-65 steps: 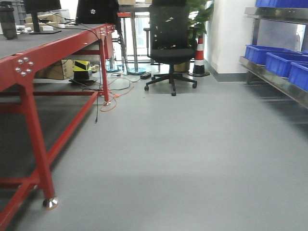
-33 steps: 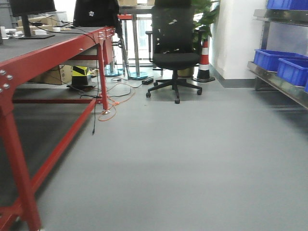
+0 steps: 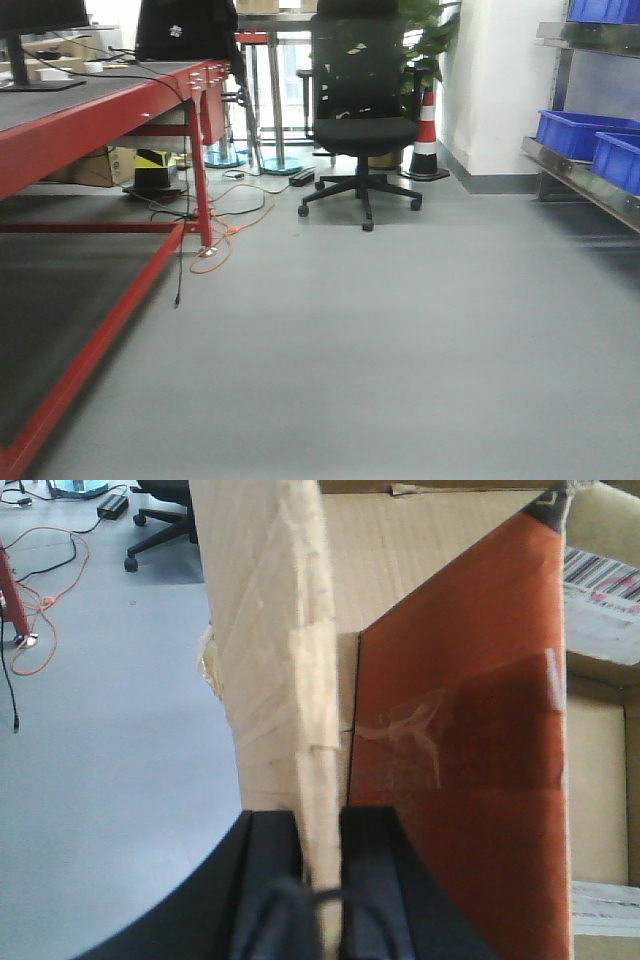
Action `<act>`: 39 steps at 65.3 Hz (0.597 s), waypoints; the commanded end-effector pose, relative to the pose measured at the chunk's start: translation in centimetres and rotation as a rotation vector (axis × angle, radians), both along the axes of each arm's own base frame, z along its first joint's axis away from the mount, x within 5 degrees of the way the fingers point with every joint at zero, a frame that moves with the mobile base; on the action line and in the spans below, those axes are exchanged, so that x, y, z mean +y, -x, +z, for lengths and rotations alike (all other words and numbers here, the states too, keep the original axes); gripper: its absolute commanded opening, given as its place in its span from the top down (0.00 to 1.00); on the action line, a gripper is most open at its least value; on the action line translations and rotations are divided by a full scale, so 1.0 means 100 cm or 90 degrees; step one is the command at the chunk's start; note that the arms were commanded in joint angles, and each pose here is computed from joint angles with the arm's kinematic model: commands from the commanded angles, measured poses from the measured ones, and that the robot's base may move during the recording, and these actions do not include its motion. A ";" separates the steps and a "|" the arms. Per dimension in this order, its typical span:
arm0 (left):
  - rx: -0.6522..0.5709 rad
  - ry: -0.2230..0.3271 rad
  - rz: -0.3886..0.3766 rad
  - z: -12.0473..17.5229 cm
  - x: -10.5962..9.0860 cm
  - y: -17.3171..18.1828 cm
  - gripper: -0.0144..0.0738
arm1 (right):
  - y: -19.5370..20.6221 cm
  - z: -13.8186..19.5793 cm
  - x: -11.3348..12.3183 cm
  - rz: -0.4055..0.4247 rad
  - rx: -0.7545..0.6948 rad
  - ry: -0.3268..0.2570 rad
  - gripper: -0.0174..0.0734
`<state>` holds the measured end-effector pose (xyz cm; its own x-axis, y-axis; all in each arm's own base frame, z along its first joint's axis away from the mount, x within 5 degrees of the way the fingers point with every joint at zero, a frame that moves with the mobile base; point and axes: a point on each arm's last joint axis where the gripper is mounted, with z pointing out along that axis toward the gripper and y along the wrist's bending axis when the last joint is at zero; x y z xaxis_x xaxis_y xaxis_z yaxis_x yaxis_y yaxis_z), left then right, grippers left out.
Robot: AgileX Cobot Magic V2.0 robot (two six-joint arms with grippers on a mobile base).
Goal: Stack two boxes on right shelf middle
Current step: 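Drive toward the steel shelf rack carrying the boxes in both grippers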
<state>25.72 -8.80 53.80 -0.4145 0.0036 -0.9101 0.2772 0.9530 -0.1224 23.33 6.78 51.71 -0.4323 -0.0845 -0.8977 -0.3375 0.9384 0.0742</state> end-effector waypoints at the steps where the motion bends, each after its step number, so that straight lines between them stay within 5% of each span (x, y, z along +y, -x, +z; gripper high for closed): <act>1: -0.068 0.005 0.008 0.015 0.005 0.006 0.96 | 0.003 0.009 -0.006 -0.016 -0.041 0.012 0.98; 39: -0.068 0.004 0.009 0.015 0.005 0.006 0.96 | 0.003 0.009 -0.006 -0.016 -0.041 0.012 0.98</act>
<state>25.72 -8.80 53.80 -0.4145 0.0036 -0.9101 0.2772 0.9530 -0.1224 23.33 6.78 51.71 -0.4323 -0.0845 -0.8977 -0.3375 0.9384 0.0742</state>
